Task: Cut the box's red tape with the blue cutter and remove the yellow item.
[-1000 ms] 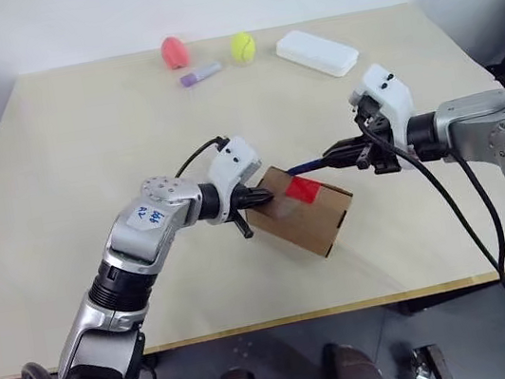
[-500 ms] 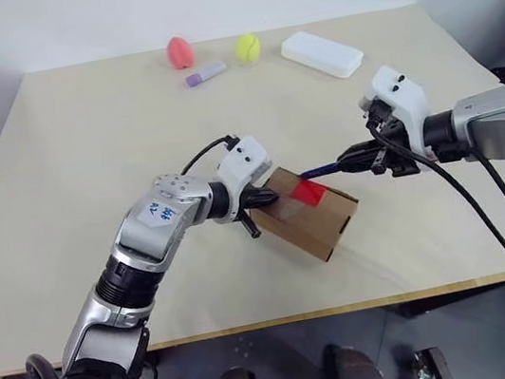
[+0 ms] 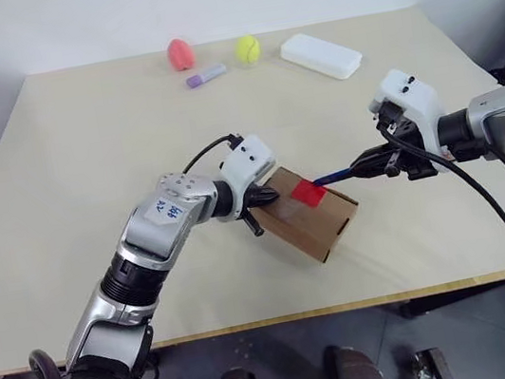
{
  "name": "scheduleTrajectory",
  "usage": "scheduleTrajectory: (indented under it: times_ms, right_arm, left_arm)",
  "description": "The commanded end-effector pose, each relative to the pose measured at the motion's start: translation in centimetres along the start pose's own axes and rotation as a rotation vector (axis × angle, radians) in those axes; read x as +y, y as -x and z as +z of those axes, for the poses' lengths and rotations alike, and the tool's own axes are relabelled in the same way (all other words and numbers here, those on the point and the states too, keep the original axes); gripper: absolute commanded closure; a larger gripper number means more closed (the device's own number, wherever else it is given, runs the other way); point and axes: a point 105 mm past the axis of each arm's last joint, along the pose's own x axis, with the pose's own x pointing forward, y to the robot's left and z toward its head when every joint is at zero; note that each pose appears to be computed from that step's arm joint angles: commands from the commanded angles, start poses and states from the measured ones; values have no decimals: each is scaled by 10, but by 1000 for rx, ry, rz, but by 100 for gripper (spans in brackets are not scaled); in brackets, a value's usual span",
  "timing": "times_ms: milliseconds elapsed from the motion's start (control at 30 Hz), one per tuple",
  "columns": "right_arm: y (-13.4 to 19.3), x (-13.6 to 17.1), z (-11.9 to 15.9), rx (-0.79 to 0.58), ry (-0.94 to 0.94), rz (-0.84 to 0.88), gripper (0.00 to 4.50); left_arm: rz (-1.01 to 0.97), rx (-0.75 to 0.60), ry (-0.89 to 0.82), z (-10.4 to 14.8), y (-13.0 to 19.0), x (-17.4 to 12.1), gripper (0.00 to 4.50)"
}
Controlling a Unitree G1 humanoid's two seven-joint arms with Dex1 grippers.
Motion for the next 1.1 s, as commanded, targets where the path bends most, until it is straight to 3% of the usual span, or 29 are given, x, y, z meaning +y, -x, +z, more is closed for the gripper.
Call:
scheduleTrajectory:
  times_ms: [33,367,600,733,800,900,1033,1100]
  right_arm:
    - [-4,7,-7,35,6,28,434]
    - [21,-2,-20,67,-15,-18,434]
    - [41,-5,-20,18,-28,-61,434]
    - [56,-7,1,-124,-29,-71,434]
    - [77,-18,16,-296,-61,-104,434]
    - [78,-39,1,-395,-132,-145,434]
    - [42,-67,-59,-396,-251,-195,434]
    - [35,-78,-75,-452,-273,-244,434]
  left_arm:
    - [68,133,69,-34,-7,11,450]
    - [74,133,73,-34,-7,15,450]
    - [70,132,70,-34,-7,16,450]
    - [64,129,58,-34,-7,16,450]
    - [46,110,51,-32,-6,17,450]
    - [26,90,50,-30,-2,19,450]
    - [-36,25,32,-18,7,16,450]
    - [-60,-4,36,-13,10,14,450]
